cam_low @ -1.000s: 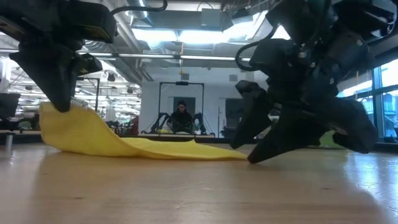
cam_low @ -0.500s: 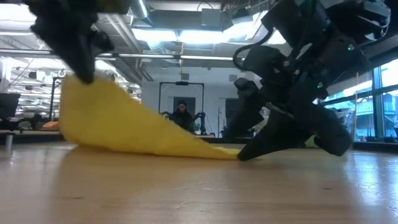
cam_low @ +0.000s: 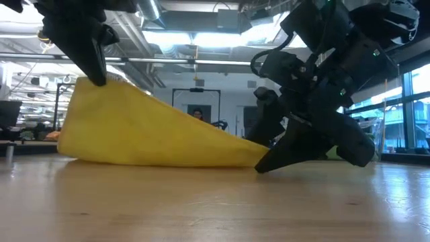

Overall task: Fold microfiber towels
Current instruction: Fold the yellow cloth

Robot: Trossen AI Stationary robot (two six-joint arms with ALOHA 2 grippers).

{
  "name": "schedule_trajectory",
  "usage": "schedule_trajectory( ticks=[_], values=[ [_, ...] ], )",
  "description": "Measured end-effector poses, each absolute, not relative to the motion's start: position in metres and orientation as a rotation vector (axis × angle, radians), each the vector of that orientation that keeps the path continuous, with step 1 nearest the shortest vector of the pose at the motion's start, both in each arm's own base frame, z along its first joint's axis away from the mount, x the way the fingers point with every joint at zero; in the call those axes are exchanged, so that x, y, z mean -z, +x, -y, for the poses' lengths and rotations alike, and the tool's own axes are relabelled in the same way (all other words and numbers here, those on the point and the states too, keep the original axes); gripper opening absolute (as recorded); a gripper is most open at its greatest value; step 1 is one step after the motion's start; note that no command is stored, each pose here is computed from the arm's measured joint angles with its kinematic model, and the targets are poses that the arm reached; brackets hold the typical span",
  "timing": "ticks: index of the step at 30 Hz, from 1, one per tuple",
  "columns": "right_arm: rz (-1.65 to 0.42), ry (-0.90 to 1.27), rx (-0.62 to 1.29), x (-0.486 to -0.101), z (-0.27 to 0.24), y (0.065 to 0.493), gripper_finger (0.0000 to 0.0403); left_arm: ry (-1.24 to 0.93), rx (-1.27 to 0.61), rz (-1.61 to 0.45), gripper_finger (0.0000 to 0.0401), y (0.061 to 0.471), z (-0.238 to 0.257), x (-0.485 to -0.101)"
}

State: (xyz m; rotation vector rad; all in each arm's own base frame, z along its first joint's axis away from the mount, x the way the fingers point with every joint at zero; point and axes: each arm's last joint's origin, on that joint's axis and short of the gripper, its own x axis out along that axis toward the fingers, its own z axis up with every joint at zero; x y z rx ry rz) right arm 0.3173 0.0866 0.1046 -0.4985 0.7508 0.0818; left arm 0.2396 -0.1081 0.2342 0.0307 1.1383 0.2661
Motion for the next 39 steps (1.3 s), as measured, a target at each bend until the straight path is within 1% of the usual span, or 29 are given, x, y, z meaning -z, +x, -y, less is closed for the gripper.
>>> schedule_trajectory(
  ticks=[4,6,8,11,16,17,22,25,27,29,32,35,39],
  values=[
    [-0.753,-0.495,-0.074,-0.104,-0.086,0.317,0.0243,0.019,-0.25,-1.15,0.0,0.239,0.109,-0.234],
    [-0.756,-0.498,-0.071,-0.104,-0.086,0.317,0.023,0.015,-0.244,-1.156,0.0,0.239,0.109,-0.234],
    [-0.764,-0.503,-0.073,-0.104,-0.085,0.317,0.0207,0.016,-0.241,-1.162,0.0,0.238,0.109,-0.234],
    [-0.777,-0.533,-0.089,-0.103,-0.088,0.315,0.0152,0.021,-0.234,-1.166,0.0,0.237,0.111,-0.234],
    [-0.787,-0.636,-0.104,-0.101,-0.095,0.311,0.0026,0.008,-0.233,-1.18,0.0,0.234,0.115,-0.233],
    [-0.785,-0.649,-0.113,-0.101,-0.096,0.311,0.0014,-0.004,-0.227,-1.187,0.0,0.233,0.116,-0.233],
    [-0.766,-0.663,-0.13,-0.106,-0.101,0.309,0.0017,-0.065,-0.165,-1.209,0.0,0.23,0.126,-0.233],
    [-0.733,-0.668,-0.113,-0.117,-0.101,0.309,0.0006,-0.055,-0.153,-1.197,0.0,0.229,0.129,-0.233],
    [-0.702,-0.695,-0.088,-0.128,-0.1,0.308,0.0007,-0.017,-0.182,-1.194,0.0,0.228,0.127,-0.233],
    [-0.679,-0.715,-0.04,-0.137,-0.094,0.31,0.0011,0.058,-0.237,-1.192,0.0,0.226,0.122,-0.233],
    [-0.68,-0.735,0.037,-0.145,-0.07,0.315,0.0008,0.197,-0.384,-1.199,0.0,0.219,0.11,-0.233],
    [-0.697,-0.75,0.105,-0.146,-0.036,0.323,0.0005,0.305,-0.523,-1.195,0.0,0.214,0.098,-0.234],
    [-0.628,-0.719,0.215,-0.155,0.014,0.332,0.0007,0.362,-0.649,-1.191,0.0,0.212,0.083,-0.235]
  ],
)
